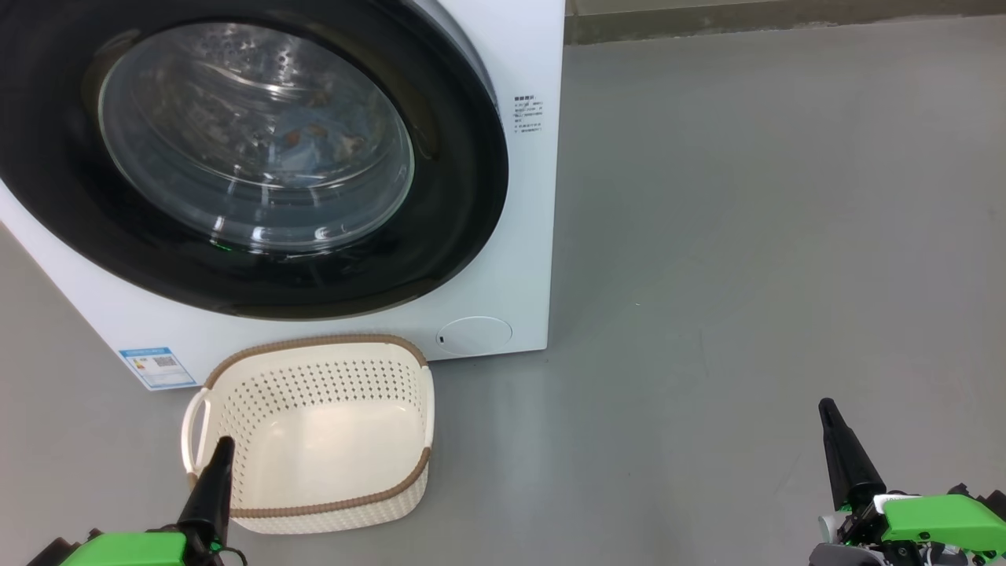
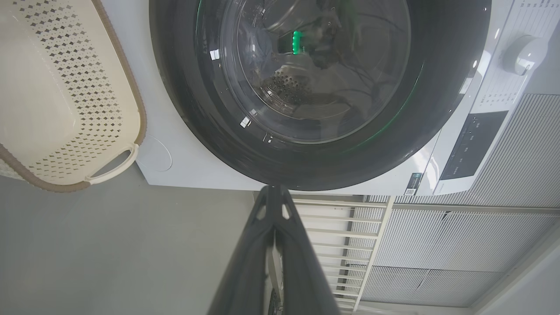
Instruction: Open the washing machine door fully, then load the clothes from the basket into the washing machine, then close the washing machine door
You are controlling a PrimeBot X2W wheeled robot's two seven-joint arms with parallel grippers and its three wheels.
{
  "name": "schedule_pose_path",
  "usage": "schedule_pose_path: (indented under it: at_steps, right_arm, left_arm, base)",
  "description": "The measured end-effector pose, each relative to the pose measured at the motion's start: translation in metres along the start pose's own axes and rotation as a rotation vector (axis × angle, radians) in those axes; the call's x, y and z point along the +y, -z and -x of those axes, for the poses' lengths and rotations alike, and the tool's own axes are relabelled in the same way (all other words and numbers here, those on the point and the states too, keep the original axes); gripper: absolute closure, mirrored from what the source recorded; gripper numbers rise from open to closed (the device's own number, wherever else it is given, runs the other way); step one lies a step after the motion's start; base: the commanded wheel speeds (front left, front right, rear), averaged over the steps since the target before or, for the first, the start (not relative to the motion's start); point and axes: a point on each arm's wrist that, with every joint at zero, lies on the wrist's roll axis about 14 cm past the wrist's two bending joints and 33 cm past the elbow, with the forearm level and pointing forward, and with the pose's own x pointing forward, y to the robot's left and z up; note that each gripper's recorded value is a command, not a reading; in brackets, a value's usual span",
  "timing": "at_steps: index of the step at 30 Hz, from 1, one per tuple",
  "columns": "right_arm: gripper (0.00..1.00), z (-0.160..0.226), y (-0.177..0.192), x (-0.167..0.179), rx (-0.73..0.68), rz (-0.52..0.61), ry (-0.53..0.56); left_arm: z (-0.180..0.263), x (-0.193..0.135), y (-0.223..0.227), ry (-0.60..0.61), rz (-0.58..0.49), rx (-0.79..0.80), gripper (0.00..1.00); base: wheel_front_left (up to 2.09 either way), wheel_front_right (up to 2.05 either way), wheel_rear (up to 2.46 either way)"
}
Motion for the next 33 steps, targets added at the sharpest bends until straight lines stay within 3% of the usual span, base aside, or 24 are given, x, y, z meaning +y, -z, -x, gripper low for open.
schedule_pose_path:
  at_steps: [33]
  right_arm:
    - [1.00, 0.0000, 0.0000, 0.0000, 0.000, 0.000, 0.000]
  left_arm:
    - [0.0001, 0.0002, 0.0006, -0.001, -0.003, 0.002, 1.00]
  base:
    - [0.00, 0.00, 0.00]
